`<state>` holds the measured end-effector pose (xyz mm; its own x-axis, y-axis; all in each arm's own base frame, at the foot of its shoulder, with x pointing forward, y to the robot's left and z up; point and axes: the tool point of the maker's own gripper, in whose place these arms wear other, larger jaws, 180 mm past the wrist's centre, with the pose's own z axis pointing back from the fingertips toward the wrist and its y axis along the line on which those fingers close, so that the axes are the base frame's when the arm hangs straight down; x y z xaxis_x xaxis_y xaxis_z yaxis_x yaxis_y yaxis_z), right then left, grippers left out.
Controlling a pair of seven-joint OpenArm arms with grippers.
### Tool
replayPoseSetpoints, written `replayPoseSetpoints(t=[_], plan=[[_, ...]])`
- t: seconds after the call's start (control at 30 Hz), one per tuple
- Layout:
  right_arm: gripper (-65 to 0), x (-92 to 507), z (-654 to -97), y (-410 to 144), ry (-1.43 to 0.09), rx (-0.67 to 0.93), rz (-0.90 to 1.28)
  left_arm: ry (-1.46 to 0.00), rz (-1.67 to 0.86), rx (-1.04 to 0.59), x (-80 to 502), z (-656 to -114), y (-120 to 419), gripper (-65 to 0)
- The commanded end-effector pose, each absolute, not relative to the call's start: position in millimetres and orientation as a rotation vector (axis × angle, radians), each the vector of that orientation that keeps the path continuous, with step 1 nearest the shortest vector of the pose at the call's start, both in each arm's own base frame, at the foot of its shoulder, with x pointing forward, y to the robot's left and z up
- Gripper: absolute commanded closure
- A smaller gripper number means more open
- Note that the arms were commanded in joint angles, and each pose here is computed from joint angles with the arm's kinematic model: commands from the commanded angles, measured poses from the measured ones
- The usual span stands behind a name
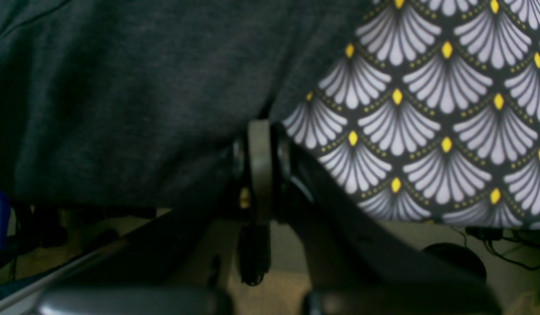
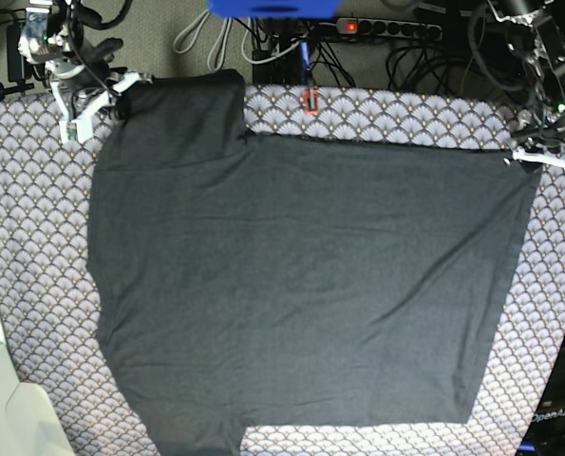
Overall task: Fold the T-shirt properly
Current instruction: 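Close both grippers on the shoulder corners of the shirt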
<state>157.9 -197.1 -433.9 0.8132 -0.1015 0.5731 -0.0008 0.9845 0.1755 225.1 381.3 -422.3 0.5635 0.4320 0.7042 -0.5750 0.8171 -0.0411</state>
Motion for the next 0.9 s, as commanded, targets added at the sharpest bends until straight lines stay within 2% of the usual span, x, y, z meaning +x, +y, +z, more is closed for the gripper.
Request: replayPoseSetpoints(t=[0.0, 0.37, 0.43, 0.6, 0.7, 0.87], plan=[[0.0, 144, -442, -199, -0.55, 0.158, -0.038, -0.82, 0.589, 0.217, 234, -408, 389, -36.2], [0.0, 143, -443, -198, -0.549, 0.159, -0.04, -0.793, 0.621, 0.197, 237, -422, 389, -35.9], [0.0, 143, -443, -198, -0.549, 0.159, -0.04, -0.789, 0.617, 0.194, 237, -424, 387, -32.4], [0.0, 143, -443, -199, -0.549, 0.158, -0.038, -0.784, 0.618, 0.192, 237, -425, 387, -14.9], [0.0, 143, -443, -199, -0.549, 0.158, -0.038, -0.781, 0.618, 0.191, 237, -425, 386, -6.5], [0.0, 143, -443, -199, -0.549, 0.158, -0.038, -0.778, 0.616, 0.189, 237, -426, 385, -0.4]])
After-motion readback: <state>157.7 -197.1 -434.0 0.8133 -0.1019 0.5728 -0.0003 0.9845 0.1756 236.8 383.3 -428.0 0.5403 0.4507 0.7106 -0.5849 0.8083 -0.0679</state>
